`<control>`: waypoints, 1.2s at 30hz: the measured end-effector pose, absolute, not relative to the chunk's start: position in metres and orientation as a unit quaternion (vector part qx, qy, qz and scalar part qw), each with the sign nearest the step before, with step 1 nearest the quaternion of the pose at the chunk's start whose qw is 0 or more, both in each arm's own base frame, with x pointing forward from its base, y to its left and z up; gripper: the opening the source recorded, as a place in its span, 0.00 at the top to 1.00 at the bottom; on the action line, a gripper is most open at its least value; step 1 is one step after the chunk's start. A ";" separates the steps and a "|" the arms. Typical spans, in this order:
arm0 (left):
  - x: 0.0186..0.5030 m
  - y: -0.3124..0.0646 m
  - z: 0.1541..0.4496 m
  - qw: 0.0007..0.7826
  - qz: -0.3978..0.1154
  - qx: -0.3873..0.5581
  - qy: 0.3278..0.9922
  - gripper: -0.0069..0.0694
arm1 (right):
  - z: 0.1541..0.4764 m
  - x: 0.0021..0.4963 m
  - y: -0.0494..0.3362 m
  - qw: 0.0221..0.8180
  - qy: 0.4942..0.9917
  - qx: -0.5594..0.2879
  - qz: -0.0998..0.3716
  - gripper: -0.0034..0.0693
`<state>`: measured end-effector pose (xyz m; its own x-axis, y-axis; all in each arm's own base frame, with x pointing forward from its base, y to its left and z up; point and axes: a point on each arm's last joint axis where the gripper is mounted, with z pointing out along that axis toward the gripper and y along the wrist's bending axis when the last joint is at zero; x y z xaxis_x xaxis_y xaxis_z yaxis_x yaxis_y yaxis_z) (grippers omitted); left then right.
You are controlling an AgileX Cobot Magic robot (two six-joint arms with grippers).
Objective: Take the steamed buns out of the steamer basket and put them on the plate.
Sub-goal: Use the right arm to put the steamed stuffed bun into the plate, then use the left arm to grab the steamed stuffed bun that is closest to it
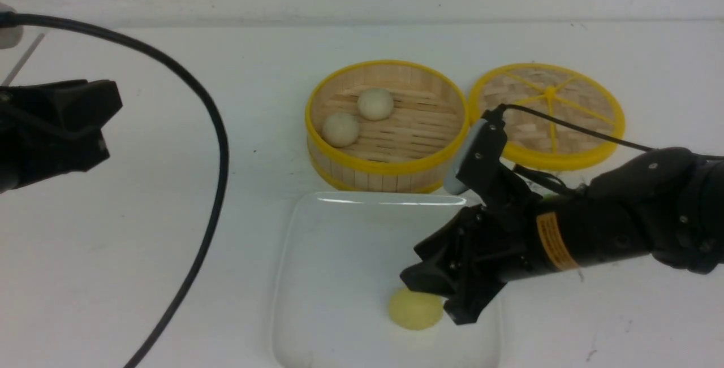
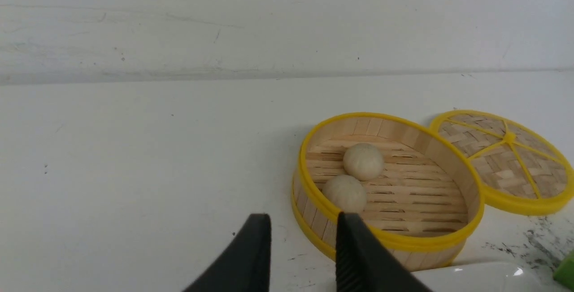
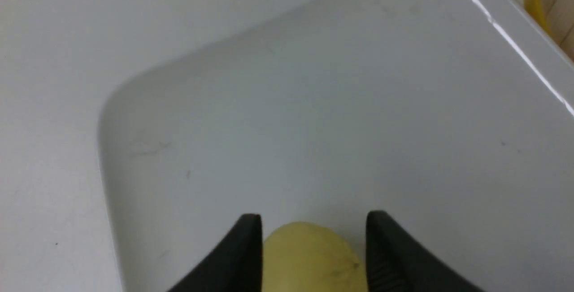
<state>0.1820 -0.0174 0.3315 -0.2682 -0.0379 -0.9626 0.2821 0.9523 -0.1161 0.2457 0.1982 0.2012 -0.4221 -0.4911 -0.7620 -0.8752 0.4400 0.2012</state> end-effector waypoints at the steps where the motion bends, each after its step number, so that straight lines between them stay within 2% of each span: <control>1: 0.182 -0.018 0.331 0.598 -0.137 0.080 0.786 0.60 | 0.201 0.246 0.198 0.317 0.787 -0.434 0.302 0.42; 8: 0.209 -0.022 0.311 0.537 -0.194 0.069 0.818 0.60 | 0.200 0.254 0.193 0.340 0.803 -0.417 0.258 0.38; 12: 0.238 -0.025 0.301 0.489 -0.234 0.072 0.837 0.60 | 0.207 0.253 0.192 0.349 0.802 -0.410 0.257 0.38; 16: 0.285 -0.032 0.292 0.407 -0.305 0.118 0.853 0.60 | 0.219 0.250 0.190 0.362 0.803 -0.394 0.264 0.38; 19: 0.310 -0.034 0.287 0.361 -0.323 0.160 0.860 0.60 | 0.220 0.250 0.189 0.363 0.803 -0.393 0.265 0.38; 23: 0.338 -0.032 0.276 0.289 -0.315 0.245 0.870 0.60 | 0.214 0.246 0.187 0.354 0.808 -0.392 0.263 0.38; 27: 0.353 -0.040 0.276 0.261 -0.293 0.306 0.867 0.60 | 0.206 0.241 0.184 0.342 0.814 -0.391 0.260 0.38; 31: 0.361 -0.061 0.284 0.279 -0.263 0.344 0.857 0.60 | 0.202 0.239 0.182 0.336 0.818 -0.391 0.256 0.38; 36: 0.371 -0.104 0.290 0.349 -0.200 0.371 0.837 0.60 | 0.195 0.234 0.179 0.325 0.824 -0.390 0.254 0.38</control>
